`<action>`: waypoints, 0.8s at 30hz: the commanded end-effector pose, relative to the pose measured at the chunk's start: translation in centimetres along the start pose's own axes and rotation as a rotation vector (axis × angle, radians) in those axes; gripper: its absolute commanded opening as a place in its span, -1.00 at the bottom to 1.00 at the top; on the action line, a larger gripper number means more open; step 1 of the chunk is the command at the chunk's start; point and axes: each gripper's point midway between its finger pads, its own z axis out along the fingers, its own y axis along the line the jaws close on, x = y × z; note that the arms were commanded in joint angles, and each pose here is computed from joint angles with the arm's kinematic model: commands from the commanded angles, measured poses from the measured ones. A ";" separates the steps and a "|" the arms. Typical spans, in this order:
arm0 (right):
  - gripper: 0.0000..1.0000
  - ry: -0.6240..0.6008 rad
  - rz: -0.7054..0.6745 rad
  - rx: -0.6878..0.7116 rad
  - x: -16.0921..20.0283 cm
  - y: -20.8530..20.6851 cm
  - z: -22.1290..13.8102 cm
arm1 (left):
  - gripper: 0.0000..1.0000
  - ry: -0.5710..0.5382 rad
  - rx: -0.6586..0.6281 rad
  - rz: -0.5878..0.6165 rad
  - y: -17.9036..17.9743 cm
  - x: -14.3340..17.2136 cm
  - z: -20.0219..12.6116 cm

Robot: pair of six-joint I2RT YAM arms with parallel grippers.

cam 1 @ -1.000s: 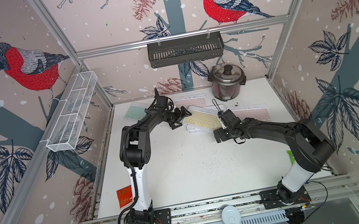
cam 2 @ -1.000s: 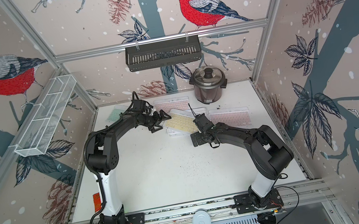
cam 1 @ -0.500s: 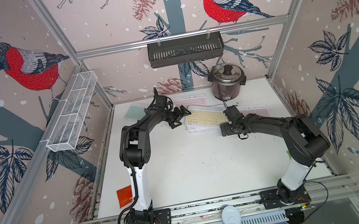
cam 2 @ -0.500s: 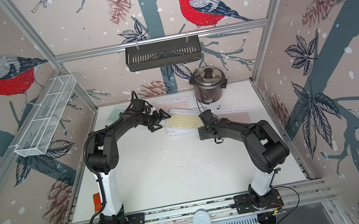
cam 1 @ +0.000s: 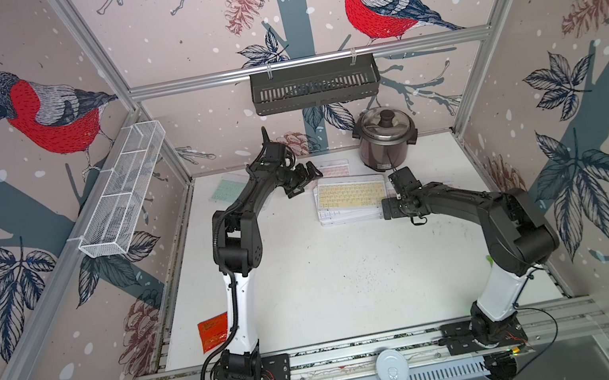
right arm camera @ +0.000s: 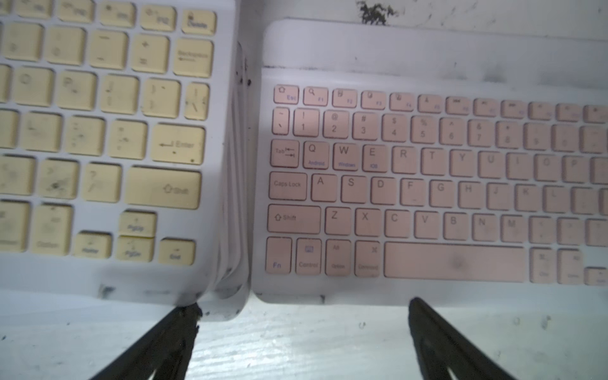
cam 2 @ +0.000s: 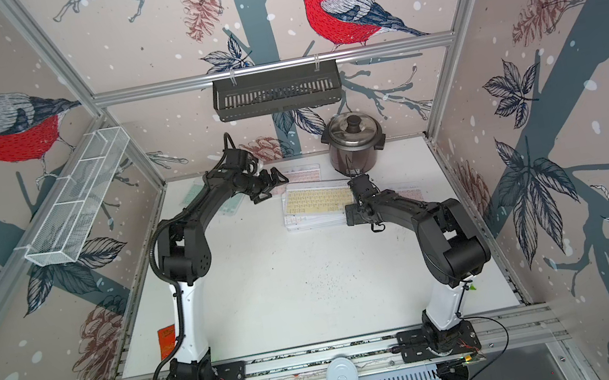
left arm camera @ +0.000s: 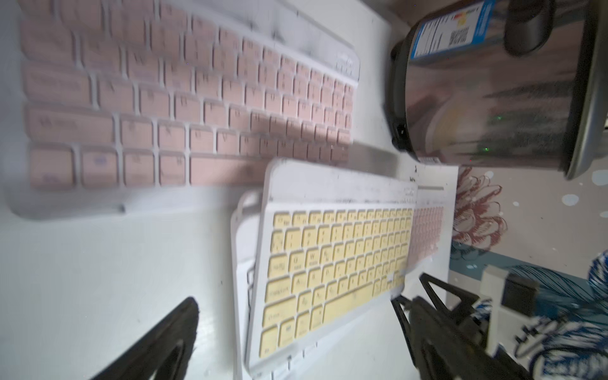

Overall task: Stack the numeric keypads
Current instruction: Adjust the numeric keypad.

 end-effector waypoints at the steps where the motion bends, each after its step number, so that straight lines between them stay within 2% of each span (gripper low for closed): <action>1: 0.99 0.003 -0.016 -0.028 0.2 0.3 -0.7 | 0.97 -0.004 -0.127 0.113 2.1 -1.0 0.2; 8: 0.99 0.012 -0.009 -0.045 1.2 0.3 -1.1 | 0.97 -0.078 -0.063 0.322 0.6 -3.5 3.3; 17: 0.99 0.032 0.004 -0.060 2.1 0.4 -0.6 | 0.97 -0.145 0.062 0.457 -2.6 -4.4 6.1; 24: 0.99 0.034 0.030 -0.063 2.5 -0.3 -0.4 | 0.97 -0.127 0.185 0.478 -3.9 -3.9 8.4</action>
